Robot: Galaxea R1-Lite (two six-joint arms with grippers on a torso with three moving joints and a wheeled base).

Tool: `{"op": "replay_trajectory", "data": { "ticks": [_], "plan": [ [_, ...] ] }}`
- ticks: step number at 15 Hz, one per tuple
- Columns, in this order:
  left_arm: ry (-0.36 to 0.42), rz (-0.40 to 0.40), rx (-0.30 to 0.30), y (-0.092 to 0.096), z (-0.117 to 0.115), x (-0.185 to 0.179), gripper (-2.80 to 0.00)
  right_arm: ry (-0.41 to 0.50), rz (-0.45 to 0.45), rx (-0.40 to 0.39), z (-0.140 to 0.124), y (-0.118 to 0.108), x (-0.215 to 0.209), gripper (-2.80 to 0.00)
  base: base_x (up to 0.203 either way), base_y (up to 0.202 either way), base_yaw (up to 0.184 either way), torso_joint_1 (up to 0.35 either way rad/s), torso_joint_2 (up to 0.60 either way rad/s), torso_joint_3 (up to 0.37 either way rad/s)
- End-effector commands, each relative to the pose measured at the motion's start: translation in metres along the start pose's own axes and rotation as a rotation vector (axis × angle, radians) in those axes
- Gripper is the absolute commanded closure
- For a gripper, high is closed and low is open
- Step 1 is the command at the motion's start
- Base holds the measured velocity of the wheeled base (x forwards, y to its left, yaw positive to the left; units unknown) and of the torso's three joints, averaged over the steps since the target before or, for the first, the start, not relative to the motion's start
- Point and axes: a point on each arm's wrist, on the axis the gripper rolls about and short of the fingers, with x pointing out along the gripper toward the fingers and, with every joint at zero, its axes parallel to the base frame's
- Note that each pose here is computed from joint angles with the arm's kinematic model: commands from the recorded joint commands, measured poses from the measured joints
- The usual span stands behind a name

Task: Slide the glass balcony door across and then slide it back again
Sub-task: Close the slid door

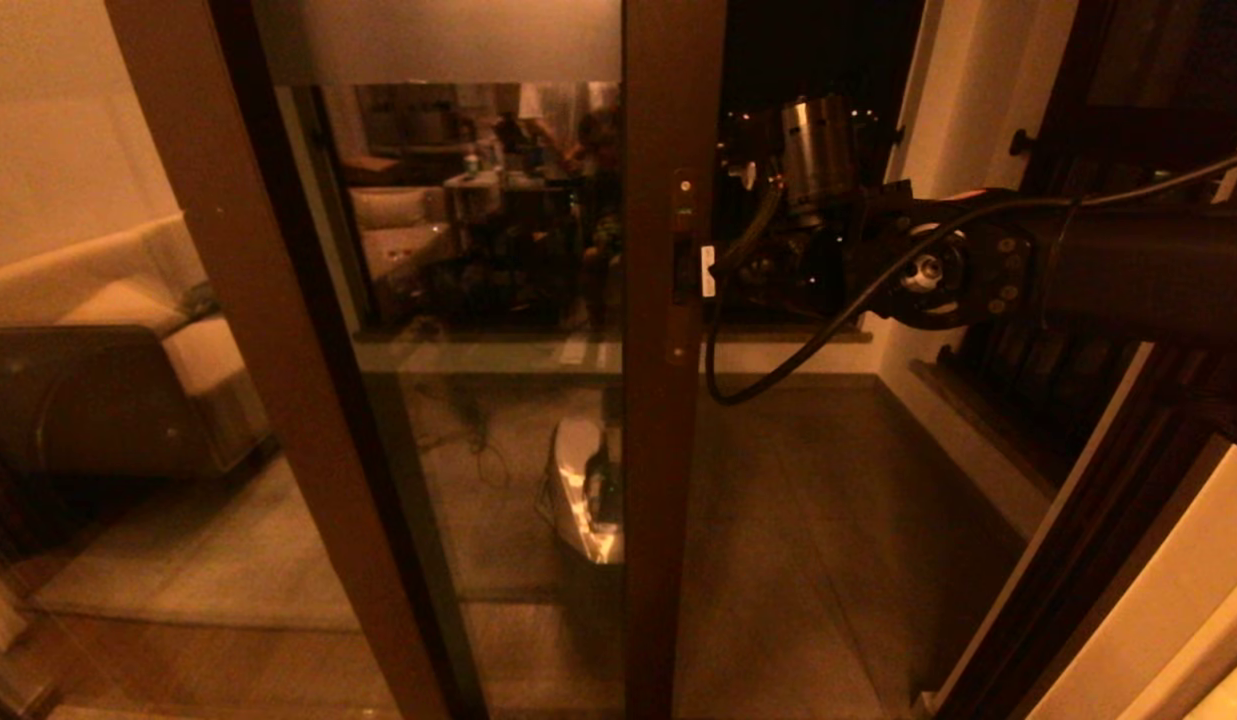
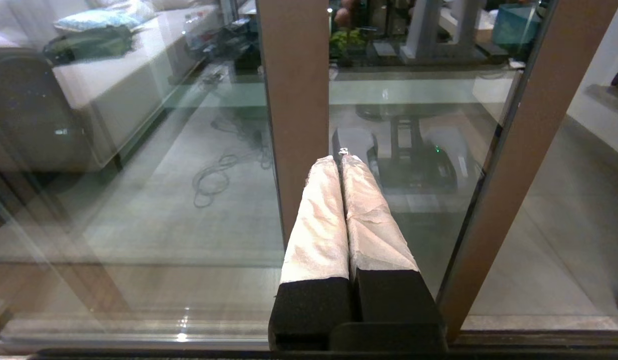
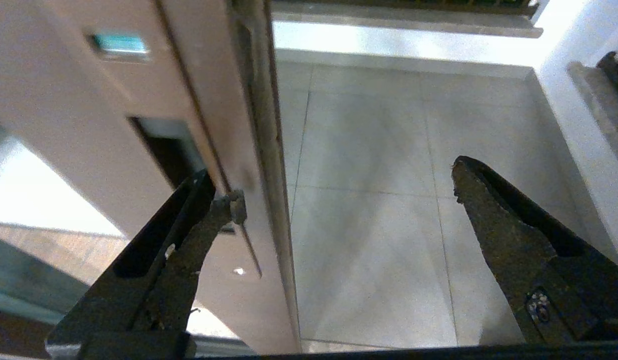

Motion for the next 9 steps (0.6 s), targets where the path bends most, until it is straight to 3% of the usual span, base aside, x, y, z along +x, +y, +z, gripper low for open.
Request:
{"op": "replay_trajectory", "data": {
  "ticks": [1,9],
  "plan": [
    [0.021,0.0,0.0,0.0,-0.006,0.001,0.0,0.022,-0.01,-0.017,-0.011,0.003,0.012,-2.8,0.0,0.0,0.0,0.0,0.0,0.0],
    [0.02,0.001,0.0,0.0,-0.006,0.001,0.0,-0.004,-0.093,0.01,-0.007,-0.022,0.023,-2.8,0.0,0.0,0.0,0.0,0.0,0.0]
  ]
}}
